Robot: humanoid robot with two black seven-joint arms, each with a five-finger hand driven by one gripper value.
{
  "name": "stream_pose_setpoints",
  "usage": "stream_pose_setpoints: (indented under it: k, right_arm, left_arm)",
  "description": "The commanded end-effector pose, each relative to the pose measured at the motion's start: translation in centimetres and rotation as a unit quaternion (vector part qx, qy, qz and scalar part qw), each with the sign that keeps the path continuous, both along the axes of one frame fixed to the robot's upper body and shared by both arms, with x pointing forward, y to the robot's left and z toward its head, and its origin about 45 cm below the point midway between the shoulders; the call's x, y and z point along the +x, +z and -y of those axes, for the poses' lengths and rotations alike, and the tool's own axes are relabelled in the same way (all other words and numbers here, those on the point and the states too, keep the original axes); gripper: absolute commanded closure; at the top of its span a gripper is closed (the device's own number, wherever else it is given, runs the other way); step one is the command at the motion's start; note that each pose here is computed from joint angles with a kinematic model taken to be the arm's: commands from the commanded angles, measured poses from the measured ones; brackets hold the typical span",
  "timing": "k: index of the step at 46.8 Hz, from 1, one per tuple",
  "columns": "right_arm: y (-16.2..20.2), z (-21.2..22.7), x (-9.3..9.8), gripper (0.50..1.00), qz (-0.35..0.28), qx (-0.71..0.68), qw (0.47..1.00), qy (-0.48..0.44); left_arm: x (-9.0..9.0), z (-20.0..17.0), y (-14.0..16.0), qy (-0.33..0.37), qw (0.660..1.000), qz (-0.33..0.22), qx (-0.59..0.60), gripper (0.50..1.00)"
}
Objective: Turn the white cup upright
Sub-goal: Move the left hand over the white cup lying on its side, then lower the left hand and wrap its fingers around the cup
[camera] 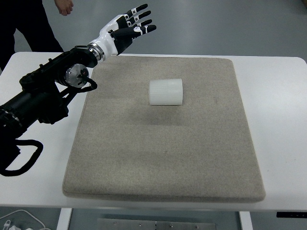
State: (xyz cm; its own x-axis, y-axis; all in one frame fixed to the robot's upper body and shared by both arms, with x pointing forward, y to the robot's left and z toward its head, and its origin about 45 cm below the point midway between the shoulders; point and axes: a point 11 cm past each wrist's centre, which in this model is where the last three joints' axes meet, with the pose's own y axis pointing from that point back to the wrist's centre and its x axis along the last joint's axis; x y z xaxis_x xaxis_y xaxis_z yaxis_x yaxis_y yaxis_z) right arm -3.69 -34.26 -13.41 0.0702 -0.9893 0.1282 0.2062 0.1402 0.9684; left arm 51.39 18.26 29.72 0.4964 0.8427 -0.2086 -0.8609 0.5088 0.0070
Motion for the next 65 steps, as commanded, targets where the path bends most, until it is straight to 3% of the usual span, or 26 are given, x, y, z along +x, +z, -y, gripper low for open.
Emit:
stream_pose_setpoints:
  k: [1, 11, 27, 39, 45, 65]
  right_arm:
    - [0.0, 0.0, 0.1, 0.57, 0.0, 0.0, 1.0, 0.0]
    - [0.0, 0.0, 0.0, 0.57, 0.0, 0.0, 1.0, 0.0]
    - [0.0, 0.0, 0.0, 0.57, 0.0, 0.0, 1.0, 0.0]
    - [0.0, 0.0, 0.0, 0.57, 0.0, 0.0, 1.0, 0.0]
    - [0.0, 0.0, 0.0, 0.57, 0.0, 0.0, 1.0, 0.0]
    - [0.0, 0.0, 0.1, 0.57, 0.001, 0.0, 1.0, 0.0]
  left_arm:
    - [-0.6, 0.7, 1.1, -0.031, 0.998, 0.03, 0.054, 0.51]
    - [-1.2, 1.5, 3.1, -0.083, 0.976, 0.085, 0.184, 0.51]
    - [-3.0, 3.6, 2.6, -0.159, 0.919, 0.096, 0.347, 0.51]
    - [-4.6, 5.4, 2.0, -0.203, 0.887, 0.07, 0.409, 0.51]
    - [-4.7, 5.6, 1.6, -0.21, 0.861, 0.082, 0.456, 0.51]
    - [-4.5, 5.8, -0.5, -0.217, 0.823, 0.075, 0.519, 0.523]
